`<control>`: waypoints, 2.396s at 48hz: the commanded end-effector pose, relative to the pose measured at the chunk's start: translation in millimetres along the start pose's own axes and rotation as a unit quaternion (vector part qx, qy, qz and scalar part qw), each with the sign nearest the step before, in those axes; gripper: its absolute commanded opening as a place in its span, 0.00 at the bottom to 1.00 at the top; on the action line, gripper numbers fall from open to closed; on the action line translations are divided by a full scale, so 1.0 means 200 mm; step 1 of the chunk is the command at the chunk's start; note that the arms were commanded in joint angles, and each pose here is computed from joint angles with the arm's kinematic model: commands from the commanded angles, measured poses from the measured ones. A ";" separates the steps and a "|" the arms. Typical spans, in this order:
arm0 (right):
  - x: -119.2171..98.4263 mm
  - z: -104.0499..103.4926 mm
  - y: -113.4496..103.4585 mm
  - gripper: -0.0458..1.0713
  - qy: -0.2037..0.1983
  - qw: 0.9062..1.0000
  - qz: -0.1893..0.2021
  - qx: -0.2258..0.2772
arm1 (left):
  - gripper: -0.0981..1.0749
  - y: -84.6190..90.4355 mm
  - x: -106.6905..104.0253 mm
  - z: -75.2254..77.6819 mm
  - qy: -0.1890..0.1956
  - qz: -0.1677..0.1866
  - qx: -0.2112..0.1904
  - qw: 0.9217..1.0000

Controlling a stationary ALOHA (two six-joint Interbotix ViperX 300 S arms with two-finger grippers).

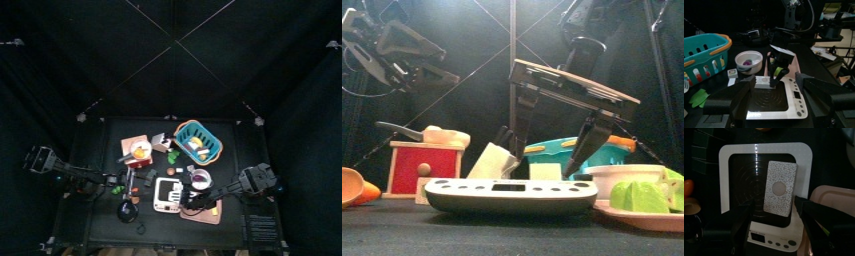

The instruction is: Grab salmon sushi

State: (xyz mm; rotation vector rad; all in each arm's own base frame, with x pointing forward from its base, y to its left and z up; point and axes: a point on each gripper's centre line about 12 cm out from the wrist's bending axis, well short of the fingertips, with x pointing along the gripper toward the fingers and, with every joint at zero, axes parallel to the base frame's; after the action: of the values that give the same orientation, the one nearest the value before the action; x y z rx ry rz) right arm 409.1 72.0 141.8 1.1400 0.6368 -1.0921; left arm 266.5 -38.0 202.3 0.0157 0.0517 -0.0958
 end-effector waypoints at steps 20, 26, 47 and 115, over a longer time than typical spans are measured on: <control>-0.53 0.44 0.00 0.89 -0.051 0.993 0.083 -0.065 | 0.91 0.01 -0.02 0.05 -0.020 0.005 -0.004 1.000; -0.59 0.67 -0.12 0.89 -0.075 0.991 0.078 -0.085 | 0.91 0.04 -0.02 0.04 -0.015 0.025 -0.021 0.999; -0.54 1.34 -0.57 0.89 -0.119 0.986 0.063 -0.102 | 0.91 0.40 0.03 0.10 -0.024 0.189 -0.097 0.977; 0.05 1.41 -0.62 0.88 0.099 0.800 -0.020 -0.592 | 0.91 0.61 -0.07 -0.01 0.056 0.221 -0.027 0.973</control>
State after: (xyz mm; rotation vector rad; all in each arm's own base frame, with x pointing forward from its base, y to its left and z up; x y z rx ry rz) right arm 262.6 -195.1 169.0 0.1318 1.2939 -0.3847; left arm 263.7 83.4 197.8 -0.0244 0.1775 0.3463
